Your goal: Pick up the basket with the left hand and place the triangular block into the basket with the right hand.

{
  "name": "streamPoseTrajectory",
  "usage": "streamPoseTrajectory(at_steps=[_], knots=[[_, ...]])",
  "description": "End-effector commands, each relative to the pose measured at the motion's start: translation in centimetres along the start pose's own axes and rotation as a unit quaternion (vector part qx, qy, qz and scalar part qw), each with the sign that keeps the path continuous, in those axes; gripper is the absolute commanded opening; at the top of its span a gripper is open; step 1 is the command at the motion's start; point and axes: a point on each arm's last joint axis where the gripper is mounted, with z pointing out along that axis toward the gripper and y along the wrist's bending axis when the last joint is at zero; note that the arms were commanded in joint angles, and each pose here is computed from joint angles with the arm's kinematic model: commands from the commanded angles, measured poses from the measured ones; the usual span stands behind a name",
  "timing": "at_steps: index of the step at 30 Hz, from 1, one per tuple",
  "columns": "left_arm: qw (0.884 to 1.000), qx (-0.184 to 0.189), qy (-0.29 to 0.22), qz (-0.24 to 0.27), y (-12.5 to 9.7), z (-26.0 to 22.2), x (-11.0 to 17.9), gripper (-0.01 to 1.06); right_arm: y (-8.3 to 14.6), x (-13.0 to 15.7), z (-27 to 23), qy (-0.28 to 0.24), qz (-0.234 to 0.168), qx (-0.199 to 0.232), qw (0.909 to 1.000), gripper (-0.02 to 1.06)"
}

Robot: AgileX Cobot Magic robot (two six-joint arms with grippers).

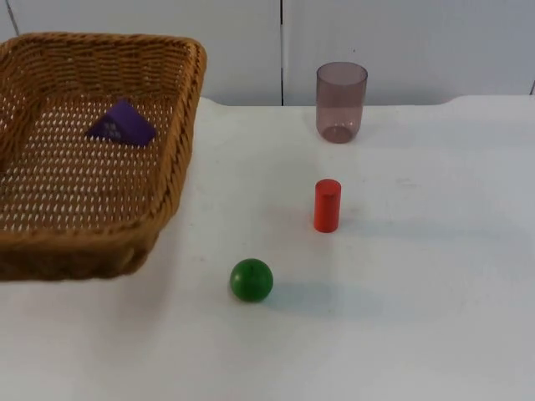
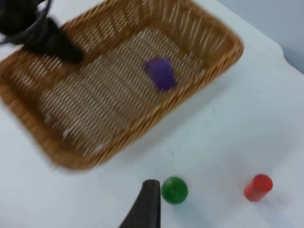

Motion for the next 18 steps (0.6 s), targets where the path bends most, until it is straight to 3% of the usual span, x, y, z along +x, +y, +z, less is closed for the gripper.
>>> streamPoseTrajectory(at_steps=[1,8,18], knots=[[1.000,0.002,-0.018,-0.017,0.3,0.7,-1.6,0.00,0.2,0.4,-0.8,-0.006,0.002,-0.002,1.0000,0.82],[1.000,0.019,-0.003,0.000,1.7,7.2,-6.3,0.00,0.5,1.3,-3.2,-0.052,0.008,-0.003,0.9986,0.82],[1.000,0.009,-0.009,0.000,4.1,15.8,-8.8,0.00,0.6,1.4,-5.3,-0.078,0.008,-0.002,0.9969,0.82]])
